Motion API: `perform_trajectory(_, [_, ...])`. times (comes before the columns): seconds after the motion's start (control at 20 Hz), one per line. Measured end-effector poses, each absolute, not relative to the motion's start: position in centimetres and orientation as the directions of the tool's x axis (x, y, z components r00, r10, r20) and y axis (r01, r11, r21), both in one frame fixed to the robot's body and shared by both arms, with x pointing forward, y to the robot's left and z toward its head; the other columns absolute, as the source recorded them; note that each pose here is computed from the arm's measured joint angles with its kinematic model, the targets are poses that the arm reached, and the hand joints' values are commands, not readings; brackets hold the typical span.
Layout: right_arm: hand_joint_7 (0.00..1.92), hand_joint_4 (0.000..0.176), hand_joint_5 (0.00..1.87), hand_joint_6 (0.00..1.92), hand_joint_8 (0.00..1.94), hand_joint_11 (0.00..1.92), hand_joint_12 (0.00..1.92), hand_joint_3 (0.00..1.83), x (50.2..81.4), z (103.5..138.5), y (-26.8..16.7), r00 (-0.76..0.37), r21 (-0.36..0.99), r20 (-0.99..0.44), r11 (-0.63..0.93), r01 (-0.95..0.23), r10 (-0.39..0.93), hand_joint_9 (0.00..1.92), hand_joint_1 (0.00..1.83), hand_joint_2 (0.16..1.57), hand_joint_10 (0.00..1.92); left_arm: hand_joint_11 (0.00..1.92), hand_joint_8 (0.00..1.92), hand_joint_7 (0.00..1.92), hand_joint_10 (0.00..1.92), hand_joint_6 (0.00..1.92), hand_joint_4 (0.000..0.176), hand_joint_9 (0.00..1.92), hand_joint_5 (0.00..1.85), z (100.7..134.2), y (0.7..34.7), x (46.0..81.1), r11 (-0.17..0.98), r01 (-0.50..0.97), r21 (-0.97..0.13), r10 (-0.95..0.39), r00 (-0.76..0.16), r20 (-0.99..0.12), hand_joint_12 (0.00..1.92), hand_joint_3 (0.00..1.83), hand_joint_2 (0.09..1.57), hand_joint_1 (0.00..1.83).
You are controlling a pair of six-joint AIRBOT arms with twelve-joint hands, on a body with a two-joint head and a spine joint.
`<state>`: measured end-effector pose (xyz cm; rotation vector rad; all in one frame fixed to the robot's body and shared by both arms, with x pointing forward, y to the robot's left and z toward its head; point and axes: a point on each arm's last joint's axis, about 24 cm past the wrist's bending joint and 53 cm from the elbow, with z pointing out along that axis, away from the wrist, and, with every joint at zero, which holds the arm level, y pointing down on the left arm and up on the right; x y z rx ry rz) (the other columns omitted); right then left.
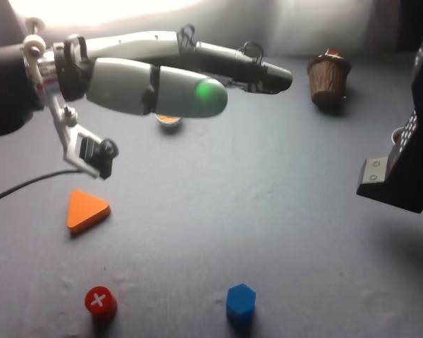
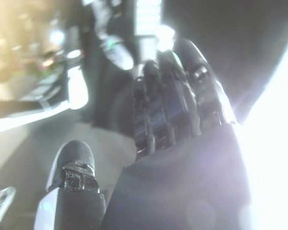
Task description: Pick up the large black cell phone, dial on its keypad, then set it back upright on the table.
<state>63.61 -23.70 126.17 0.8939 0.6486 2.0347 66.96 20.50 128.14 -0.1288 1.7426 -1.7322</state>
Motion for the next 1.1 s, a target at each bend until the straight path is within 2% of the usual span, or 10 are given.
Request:
perform_trajectory(0.15, [0.98,0.000,1.02,0.76,0.95,1.03,1.14,0.00,63.4,125.1,-23.9,-0.416,0.719,0.354,-0.528,-0.452,0.838,0.95,1.38,1.10,1.28,0.00,0.00,0.19,0.00,0.00,0.004,0.14,0.18,125.6,20.4,67.8,0.146,0.197,-0.969,-0.549,-0.799,-0.245,0.33,0.00,1.17,0.00])
perform_trajectory(0.25, [0.98,0.000,0.97,0.84,0.95,1.03,1.14,0.00,63.3,124.2,-24.1,-0.409,0.738,0.347,-0.515,-0.437,0.844,0.94,1.38,1.11,1.28,0.00,0.00,0.20,0.00,0.00,0.005,0.15,0.19,124.8,21.0,68.6,0.166,0.149,-0.975,-0.580,-0.785,-0.218,0.37,0.00,1.16,0.00])
perform_trajectory(0.3, [0.97,0.000,0.99,0.73,0.91,1.00,1.36,0.00,63.3,124.1,-24.1,-0.409,0.741,0.342,-0.510,-0.436,0.846,0.91,1.47,1.09,1.19,0.00,0.00,0.18,0.00,0.00,0.007,0.15,0.17,124.9,21.1,68.7,0.157,0.137,-0.978,-0.588,-0.783,-0.204,0.34,0.00,1.15,0.00])
perform_trajectory(0.5, [0.90,0.000,1.04,0.61,1.03,0.97,1.46,0.00,63.6,123.6,-24.8,-0.398,0.762,0.308,-0.474,-0.440,0.864,0.87,1.49,1.10,1.22,0.00,0.01,0.21,0.00,0.00,0.007,0.17,0.19,125.5,21.8,69.3,0.073,0.049,-0.996,-0.636,-0.767,-0.085,0.40,0.00,1.16,0.00])
perform_trajectory(0.65, [0.86,0.000,0.97,0.75,1.07,0.97,1.45,0.00,64.0,123.7,-25.7,-0.384,0.764,0.287,-0.451,-0.461,0.878,0.86,1.49,1.11,1.24,0.00,0.00,0.18,0.00,0.00,0.000,0.14,0.16,125.0,22.2,69.3,0.086,0.033,-0.996,-0.643,-0.762,-0.081,0.32,0.00,1.16,0.00])
perform_trajectory(0.8, [0.84,0.000,1.02,0.77,1.14,1.00,1.19,0.00,64.1,123.6,-25.5,-0.389,0.765,0.280,-0.449,-0.462,0.878,0.90,1.37,1.13,1.36,0.00,0.00,0.20,0.00,0.00,0.000,0.16,0.17,123.2,23.5,70.3,0.027,-0.121,-0.992,-0.703,-0.708,0.067,0.39,0.00,1.17,0.00])
perform_trajectory(0.9, [0.85,0.000,1.03,0.68,1.09,0.95,1.44,0.00,64.3,123.8,-25.7,-0.389,0.765,0.263,-0.437,-0.473,0.883,0.83,1.48,1.11,1.27,0.00,0.00,0.21,0.00,0.00,0.000,0.17,0.18,123.0,24.4,70.6,0.041,-0.125,-0.991,-0.728,-0.683,0.056,0.38,0.00,1.17,0.00])
perform_trajectory(1.0, [0.79,0.000,0.98,0.78,1.18,0.94,1.46,0.00,64.5,124.1,-26.0,-0.386,0.762,0.256,-0.431,-0.484,0.886,0.79,1.48,1.13,1.32,0.00,0.00,0.20,0.00,0.00,0.000,0.15,0.17,123.9,24.8,70.9,0.017,-0.114,-0.993,-0.736,-0.674,0.065,0.34,0.00,1.17,0.00])
perform_trajectory(1.05, [0.76,0.000,0.95,0.90,1.26,0.93,1.32,0.00,64.7,124.2,-26.1,-0.384,0.753,0.257,-0.433,-0.495,0.887,0.82,1.38,1.16,1.40,0.00,0.00,0.22,0.01,0.00,0.000,0.17,0.18,124.5,25.1,71.1,0.004,-0.105,-0.994,-0.741,-0.668,0.068,0.37,0.00,1.17,0.00])
perform_trajectory(1.1, [0.79,0.000,0.95,0.85,1.18,0.95,1.42,0.00,64.8,124.2,-26.1,-0.383,0.753,0.257,-0.432,-0.496,0.887,0.80,1.46,1.13,1.34,0.00,0.00,0.22,0.00,0.00,0.000,0.17,0.18,124.8,25.2,71.2,-0.013,-0.104,-0.995,-0.742,-0.666,0.079,0.37,0.00,1.17,0.00])
